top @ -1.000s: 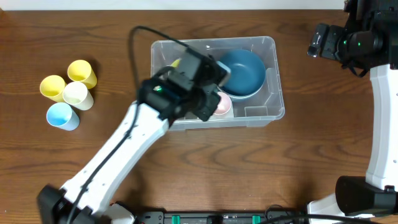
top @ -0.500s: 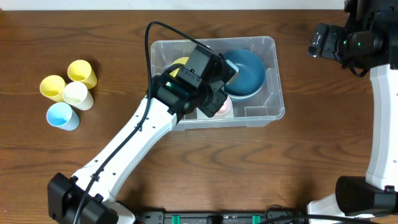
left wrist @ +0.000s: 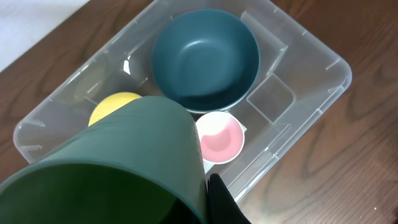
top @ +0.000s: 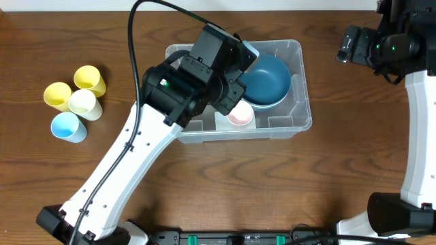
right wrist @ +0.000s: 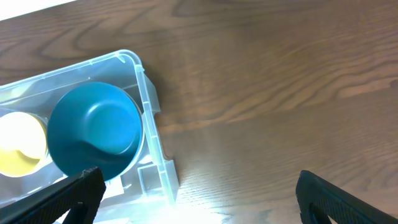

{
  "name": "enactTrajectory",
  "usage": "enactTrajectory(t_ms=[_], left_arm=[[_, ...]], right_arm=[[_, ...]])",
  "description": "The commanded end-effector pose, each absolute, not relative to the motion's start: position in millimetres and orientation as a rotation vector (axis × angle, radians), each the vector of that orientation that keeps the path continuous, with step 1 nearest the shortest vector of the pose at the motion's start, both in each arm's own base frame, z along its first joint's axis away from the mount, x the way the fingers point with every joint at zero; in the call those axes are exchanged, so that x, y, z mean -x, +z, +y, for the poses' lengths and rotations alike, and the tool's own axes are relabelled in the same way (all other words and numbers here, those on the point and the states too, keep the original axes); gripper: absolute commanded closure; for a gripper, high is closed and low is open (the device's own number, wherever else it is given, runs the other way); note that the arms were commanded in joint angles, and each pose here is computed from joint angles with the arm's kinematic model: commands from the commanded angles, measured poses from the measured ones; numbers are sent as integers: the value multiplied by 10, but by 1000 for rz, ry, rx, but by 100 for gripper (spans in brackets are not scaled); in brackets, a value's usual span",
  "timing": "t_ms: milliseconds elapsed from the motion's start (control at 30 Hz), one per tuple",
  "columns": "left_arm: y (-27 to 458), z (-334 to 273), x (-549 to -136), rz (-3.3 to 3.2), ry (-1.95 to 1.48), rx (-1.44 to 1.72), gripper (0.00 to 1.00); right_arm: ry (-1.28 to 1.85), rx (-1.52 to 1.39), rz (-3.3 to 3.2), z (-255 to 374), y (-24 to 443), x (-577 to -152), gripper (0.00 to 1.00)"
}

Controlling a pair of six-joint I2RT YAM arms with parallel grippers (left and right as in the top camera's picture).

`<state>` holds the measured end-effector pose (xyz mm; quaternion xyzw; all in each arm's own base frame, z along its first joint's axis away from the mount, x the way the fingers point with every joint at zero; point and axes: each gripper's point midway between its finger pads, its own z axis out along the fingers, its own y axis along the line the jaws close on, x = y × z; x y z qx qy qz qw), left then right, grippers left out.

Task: Pack container
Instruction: 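Carry the mint green cup over the bin toward the pink cup, then lower the mint green cup onto the pink cup and release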

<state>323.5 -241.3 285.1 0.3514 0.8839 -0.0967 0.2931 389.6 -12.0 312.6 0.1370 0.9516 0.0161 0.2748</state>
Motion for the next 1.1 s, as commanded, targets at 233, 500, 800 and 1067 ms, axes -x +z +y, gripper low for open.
enactTrajectory(t_ms=[233,500,800,1067], left_arm=[[2102,-2741,-3199,2519,-267,-1126,94],[1873,-2710,-3088,2611,-239,-1181,94],[1705,-2779,-3052,2645,-239,-1219,94],[1493,-2845,-3035,2684,-223,-1258,94]], right_arm=[[48,-393,2548,-138,3150,-3880,1],[48,-393,2548,-138,3150,-3880,1],[48,-393,2548,-138,3150,-3880,1],[48,-393,2548,-139,3150,-3880,1]])
